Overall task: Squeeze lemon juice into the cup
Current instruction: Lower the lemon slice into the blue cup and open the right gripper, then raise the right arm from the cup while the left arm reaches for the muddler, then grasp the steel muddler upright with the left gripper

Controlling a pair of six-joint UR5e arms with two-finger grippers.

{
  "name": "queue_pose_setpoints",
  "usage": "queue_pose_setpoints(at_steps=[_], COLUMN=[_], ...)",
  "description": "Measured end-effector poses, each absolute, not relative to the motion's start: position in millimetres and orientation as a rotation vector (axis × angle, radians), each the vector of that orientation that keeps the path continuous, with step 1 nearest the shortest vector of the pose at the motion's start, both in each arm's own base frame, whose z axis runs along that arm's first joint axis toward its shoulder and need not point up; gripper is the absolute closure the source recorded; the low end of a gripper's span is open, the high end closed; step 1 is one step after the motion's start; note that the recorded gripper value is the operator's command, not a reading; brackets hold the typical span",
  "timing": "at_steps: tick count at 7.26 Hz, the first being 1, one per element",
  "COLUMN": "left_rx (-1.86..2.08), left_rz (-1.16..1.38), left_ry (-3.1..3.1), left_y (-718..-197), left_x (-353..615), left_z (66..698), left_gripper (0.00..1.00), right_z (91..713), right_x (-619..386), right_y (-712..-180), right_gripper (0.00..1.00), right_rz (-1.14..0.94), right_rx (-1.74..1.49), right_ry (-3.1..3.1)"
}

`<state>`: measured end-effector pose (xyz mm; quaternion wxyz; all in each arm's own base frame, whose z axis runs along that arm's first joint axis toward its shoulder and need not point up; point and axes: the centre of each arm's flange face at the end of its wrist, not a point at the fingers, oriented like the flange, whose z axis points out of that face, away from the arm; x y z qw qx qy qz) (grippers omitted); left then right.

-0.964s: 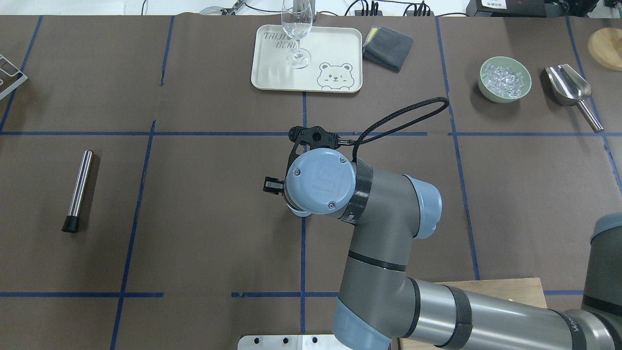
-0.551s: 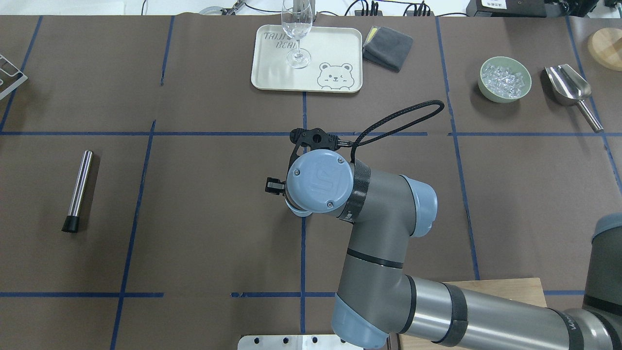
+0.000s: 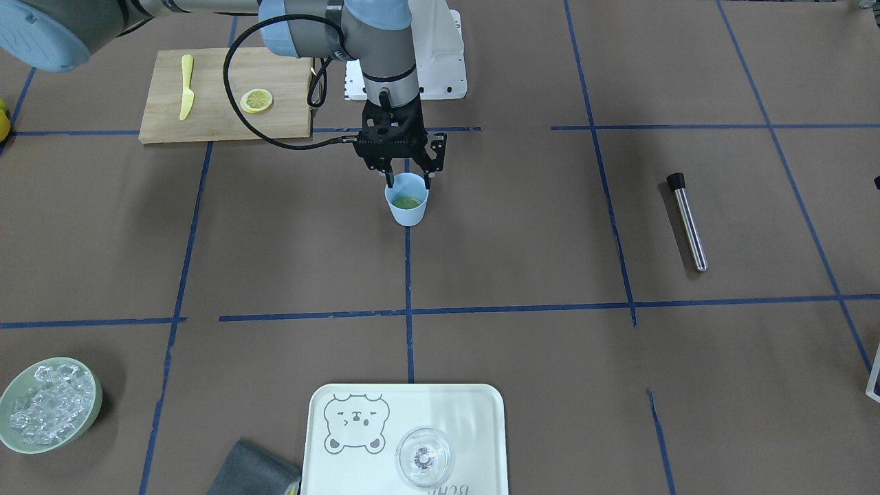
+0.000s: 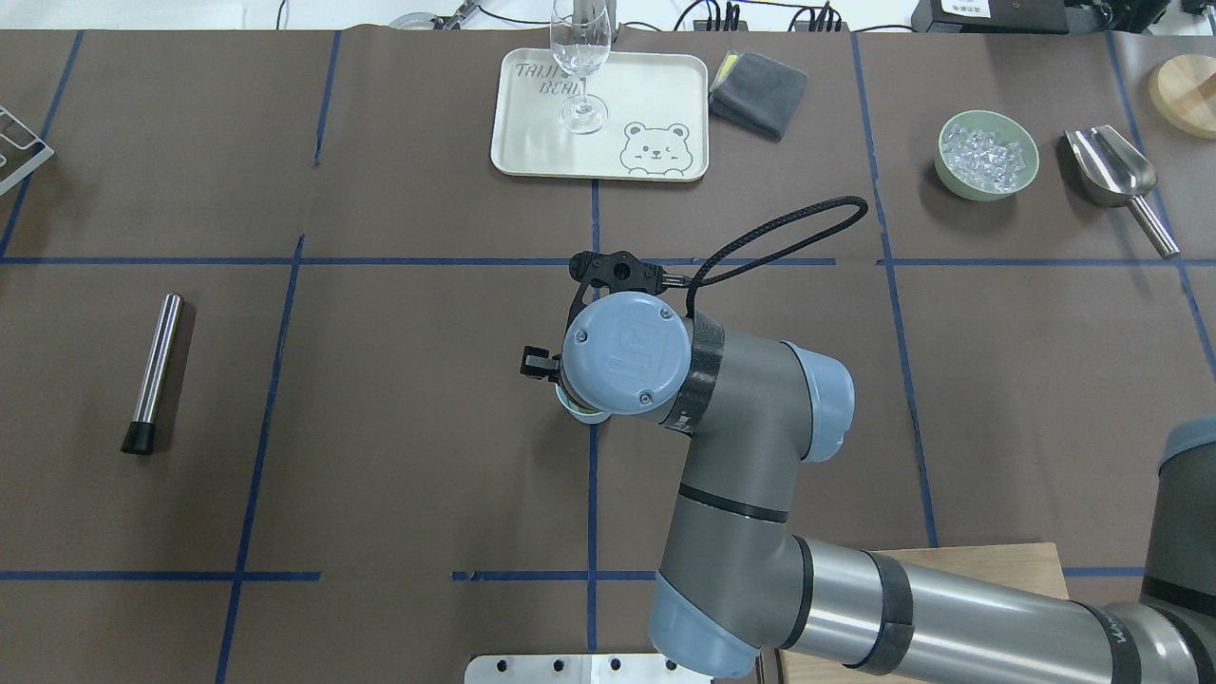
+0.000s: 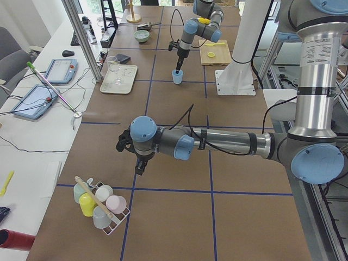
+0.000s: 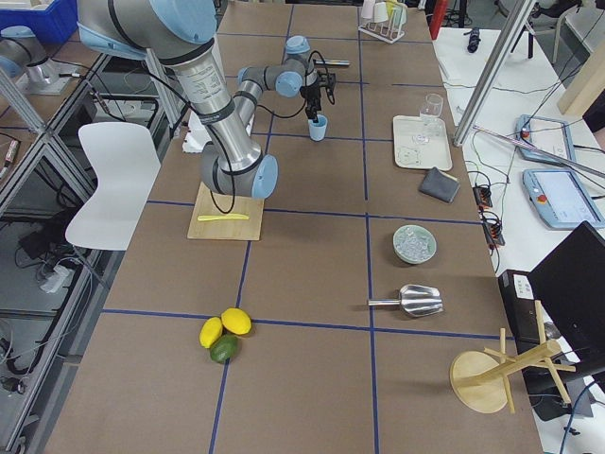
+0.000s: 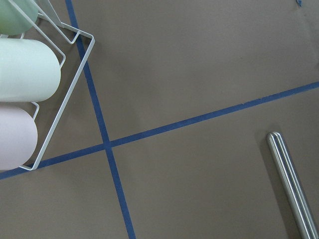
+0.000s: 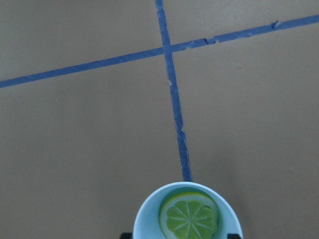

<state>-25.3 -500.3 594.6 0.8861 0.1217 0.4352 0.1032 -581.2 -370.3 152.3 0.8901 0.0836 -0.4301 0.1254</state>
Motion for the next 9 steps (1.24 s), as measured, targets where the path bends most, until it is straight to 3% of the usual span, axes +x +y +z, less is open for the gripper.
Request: queue_pose_setpoints(at_steps=[3,6,9], left_rx=[0.223,0.123,-0.005], left_rz=[0.221,0.160,-0.015], left_ry=[0.924,0.956,0.893], left_y=[-505.9,-505.1,-522.0], left_x=[1.0,108.0,219.4], left_z=[589.9,571.2,551.8], left_gripper=[0.00,0.00,0.01], right_z=[151.2,198.3,228.5], right_x=[-543.8,-428.0,-377.4], right_y=[-394.9,-437.8,-461.7], right_gripper=[0.00,0.00,0.00], right_rz=[0.250,0.183,0.134], right_rx=[0.092,0.075,0.076], right_ry=[-0.937,-0.961,-0.950])
